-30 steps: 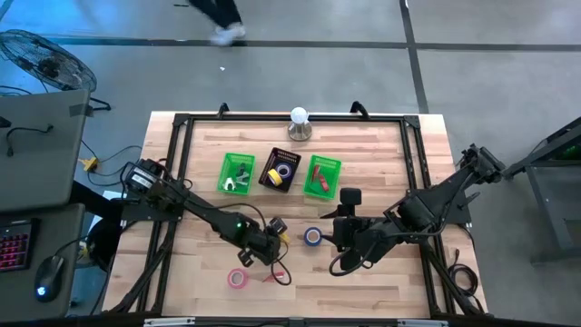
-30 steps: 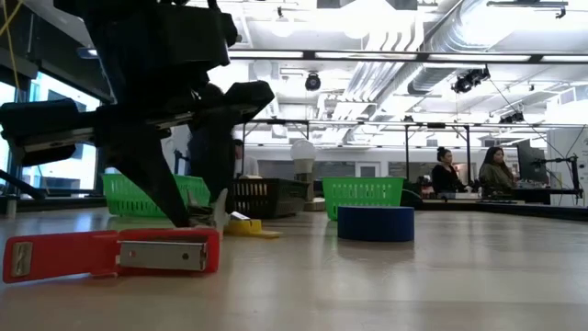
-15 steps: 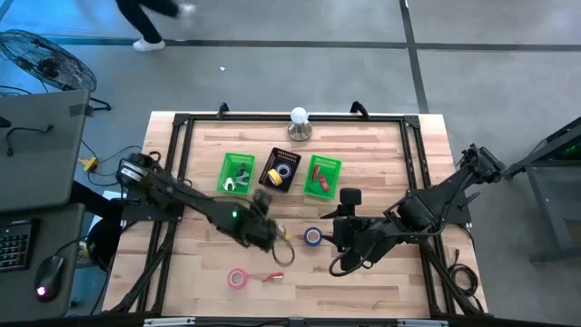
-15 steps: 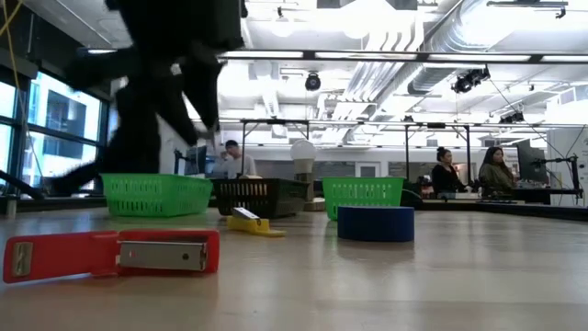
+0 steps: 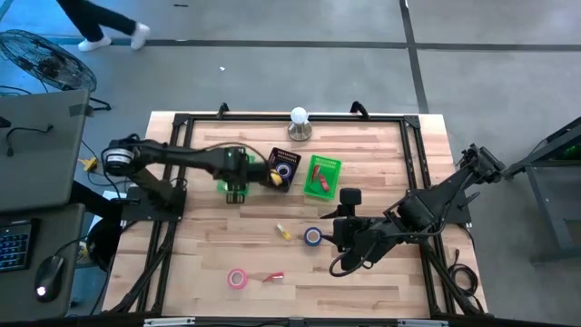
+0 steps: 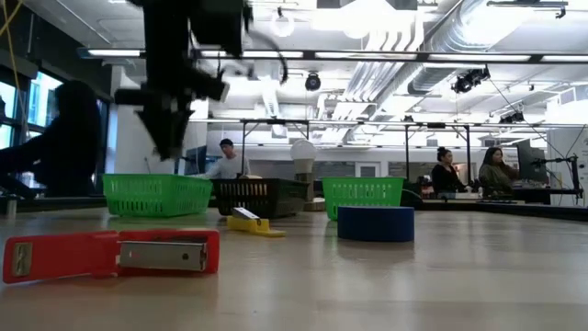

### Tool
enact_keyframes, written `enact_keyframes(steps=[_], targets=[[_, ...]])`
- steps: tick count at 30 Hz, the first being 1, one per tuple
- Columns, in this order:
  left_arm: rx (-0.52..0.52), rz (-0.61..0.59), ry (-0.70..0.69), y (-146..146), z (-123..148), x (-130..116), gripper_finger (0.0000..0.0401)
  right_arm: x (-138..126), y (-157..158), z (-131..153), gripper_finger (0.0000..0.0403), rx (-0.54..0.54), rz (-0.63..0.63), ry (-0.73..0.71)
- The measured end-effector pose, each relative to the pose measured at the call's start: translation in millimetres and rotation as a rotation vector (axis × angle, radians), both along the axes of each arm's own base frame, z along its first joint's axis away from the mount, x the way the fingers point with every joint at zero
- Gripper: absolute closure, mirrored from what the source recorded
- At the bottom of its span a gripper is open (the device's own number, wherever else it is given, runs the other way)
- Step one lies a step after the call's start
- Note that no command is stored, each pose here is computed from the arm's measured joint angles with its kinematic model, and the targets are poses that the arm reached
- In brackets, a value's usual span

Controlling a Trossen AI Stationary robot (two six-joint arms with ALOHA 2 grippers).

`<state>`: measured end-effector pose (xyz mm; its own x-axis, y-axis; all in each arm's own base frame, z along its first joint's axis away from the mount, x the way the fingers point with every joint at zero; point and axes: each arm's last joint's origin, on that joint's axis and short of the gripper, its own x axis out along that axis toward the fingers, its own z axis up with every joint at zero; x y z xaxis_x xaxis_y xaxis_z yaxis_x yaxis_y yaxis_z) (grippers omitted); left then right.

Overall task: Pick and place Stapler, Stapler remover, tape
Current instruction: Put the gray staple remover into the left green bin, then put the blue tape into the black bin

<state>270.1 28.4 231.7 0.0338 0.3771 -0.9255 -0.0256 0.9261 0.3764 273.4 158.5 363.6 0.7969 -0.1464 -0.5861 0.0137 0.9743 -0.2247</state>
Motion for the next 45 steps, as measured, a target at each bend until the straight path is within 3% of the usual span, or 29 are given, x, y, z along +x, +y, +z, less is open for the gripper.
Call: enact_keyframes(steps=[8, 16, 21, 25, 30, 36, 40, 45], targets=[[-0.12, 0.159, -0.031, 32.8, -25.5, -10.4, 0.0269, -0.4, 0.5, -0.6, 0.0204, 0.017, 0.015, 0.014], [-0.168, 0.171, -0.061, 26.0, -23.1, -6.8, 0.0098, -1.0, 1.6, -1.6, 0.0204, 0.034, 0.06, 0.041], [-0.177, 0.208, -0.074, 21.3, -23.0, -6.2, 0.0038, -0.3, 1.8, -6.3, 0.0204, 0.011, 0.055, 0.073], [-0.202, 0.221, -0.082, 10.1, -19.5, -7.8, 0.0028, 10.9, -2.2, -29.4, 0.0204, -0.047, 0.001, 0.196], [-0.244, 0.198, -0.106, -15.3, -12.2, -10.1, 0.0026, 42.0, -16.9, -80.4, 0.0204, -0.047, -0.107, 0.437], [-0.276, 0.143, -0.173, -54.1, 2.8, -17.2, 0.0025, 75.2, -32.9, -135.1, 0.0204, -0.02, -0.087, 0.648], [-0.292, 0.106, -0.239, -79.1, 16.3, -21.1, 0.0025, 91.5, -44.0, -160.9, 0.0204, 0.046, -0.045, 0.726], [-0.214, 0.025, -0.307, -106.7, 23.8, -26.3, 0.0025, 105.1, -52.5, -180.2, 0.0204, 0.089, -0.027, 0.739]])
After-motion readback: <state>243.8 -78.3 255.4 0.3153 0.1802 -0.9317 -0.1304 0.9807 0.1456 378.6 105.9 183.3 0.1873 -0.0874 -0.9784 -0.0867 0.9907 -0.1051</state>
